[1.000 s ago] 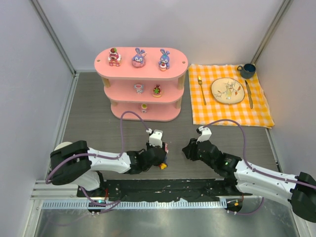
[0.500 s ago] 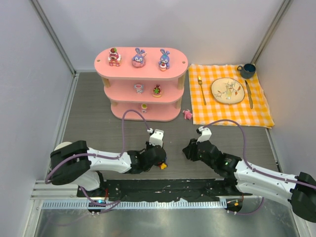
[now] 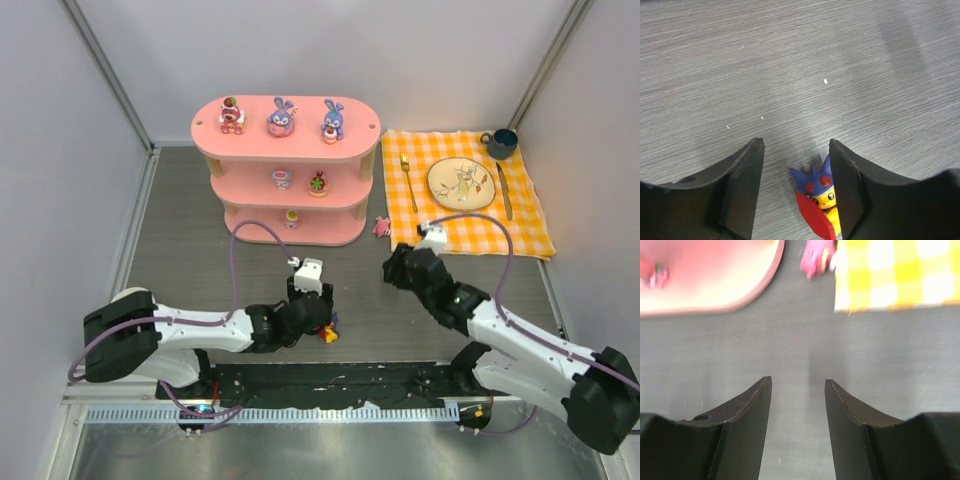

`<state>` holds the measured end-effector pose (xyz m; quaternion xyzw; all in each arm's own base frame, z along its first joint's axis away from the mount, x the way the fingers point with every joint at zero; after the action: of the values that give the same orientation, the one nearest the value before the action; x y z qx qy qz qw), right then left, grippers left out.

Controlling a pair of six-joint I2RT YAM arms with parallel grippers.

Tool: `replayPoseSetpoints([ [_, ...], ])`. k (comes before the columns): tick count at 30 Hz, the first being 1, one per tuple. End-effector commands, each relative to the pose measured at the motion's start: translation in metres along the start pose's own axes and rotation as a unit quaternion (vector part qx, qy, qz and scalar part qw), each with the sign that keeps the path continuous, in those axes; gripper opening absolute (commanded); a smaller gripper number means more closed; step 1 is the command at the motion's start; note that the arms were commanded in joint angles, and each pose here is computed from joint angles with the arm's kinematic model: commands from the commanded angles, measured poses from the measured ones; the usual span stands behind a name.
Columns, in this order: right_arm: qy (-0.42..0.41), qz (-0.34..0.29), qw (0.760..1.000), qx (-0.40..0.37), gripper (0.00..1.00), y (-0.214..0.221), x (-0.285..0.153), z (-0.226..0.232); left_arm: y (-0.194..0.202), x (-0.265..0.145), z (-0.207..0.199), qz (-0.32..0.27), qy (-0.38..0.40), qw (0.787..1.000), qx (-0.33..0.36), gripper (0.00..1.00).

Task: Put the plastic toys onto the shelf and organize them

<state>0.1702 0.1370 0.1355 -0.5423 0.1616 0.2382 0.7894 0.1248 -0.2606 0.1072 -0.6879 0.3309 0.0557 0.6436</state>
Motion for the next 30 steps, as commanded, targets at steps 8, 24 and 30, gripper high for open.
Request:
replayPoseSetpoints([
  [8, -0.023, -0.005, 0.999, -0.025, 0.50, -0.111, 0.079, 0.007, -0.015, -0.023, 0.019, -0.044, -0.009, 0.998, -0.052, 0.66],
  [24, 0.026, 0.014, 0.999, -0.037, 0.45, -0.113, 0.146, 0.003, -0.011, -0.026, 0.028, -0.047, -0.019, 0.998, -0.049, 0.68],
  [30, 0.036, 0.025, 0.998, -0.042, 0.45, -0.110, 0.163, 0.002, -0.010, -0.027, 0.030, -0.047, -0.022, 0.997, -0.049, 0.68],
])
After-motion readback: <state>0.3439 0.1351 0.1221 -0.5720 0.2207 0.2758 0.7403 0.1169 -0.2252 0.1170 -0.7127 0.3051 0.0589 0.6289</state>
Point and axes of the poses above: each gripper's point midway between its finger pads, its own x axis out along the fingers, its own z axis along the line the jaws close on, y = z × x, the point moved 8 cm from there along -x, back along the fingers, and after that the axes turned 2 degrees about x, right-handed, at the moved point
